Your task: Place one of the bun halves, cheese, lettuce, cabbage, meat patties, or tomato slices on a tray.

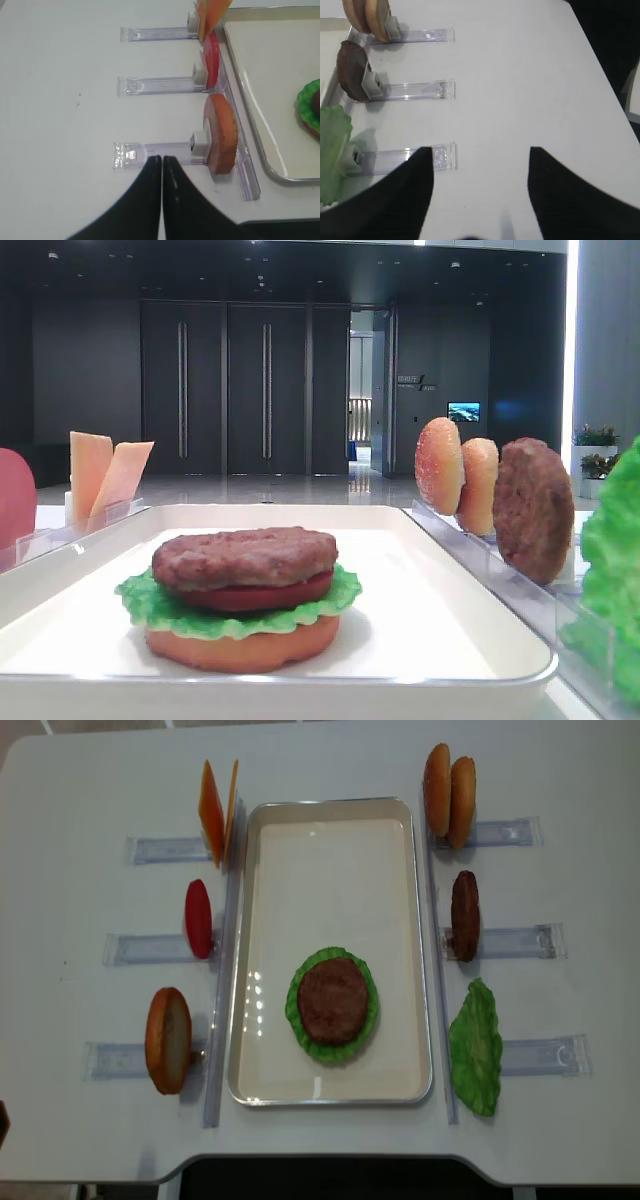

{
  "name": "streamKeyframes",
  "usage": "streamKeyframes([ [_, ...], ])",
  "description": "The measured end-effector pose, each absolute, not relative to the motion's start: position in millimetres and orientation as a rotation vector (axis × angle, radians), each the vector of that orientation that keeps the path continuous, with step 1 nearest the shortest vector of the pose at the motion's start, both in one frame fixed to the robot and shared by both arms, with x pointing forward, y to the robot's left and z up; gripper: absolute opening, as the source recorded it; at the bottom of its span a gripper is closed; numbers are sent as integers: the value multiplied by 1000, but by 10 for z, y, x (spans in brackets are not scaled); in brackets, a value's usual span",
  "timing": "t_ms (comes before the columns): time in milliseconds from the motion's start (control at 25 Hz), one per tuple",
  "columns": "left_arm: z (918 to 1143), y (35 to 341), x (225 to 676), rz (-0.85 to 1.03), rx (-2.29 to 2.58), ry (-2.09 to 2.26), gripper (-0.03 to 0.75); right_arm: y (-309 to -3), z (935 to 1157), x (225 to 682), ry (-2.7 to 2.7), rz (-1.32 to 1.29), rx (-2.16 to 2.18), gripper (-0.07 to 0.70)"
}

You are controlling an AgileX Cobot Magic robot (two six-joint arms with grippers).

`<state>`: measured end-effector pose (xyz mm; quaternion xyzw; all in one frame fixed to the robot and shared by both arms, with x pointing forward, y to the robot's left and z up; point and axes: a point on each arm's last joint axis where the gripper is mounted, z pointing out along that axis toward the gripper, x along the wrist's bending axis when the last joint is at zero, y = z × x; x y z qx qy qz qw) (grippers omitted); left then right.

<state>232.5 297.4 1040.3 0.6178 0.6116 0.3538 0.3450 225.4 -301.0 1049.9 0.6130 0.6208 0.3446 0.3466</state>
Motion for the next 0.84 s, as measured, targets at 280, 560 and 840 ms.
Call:
streamKeyframes([
  [280, 10403, 2974, 2325, 919, 1604, 1588, 0, -2989, 10480, 2284, 1626, 916, 1564, 400],
  [560, 10403, 2974, 2325, 919, 1604, 1588, -1, -2989, 10480, 2286, 1625, 916, 1562, 400],
  [840, 10403, 2974, 2325, 919, 1604, 1588, -1, -2989, 10480, 2286, 1627, 915, 1560, 400],
])
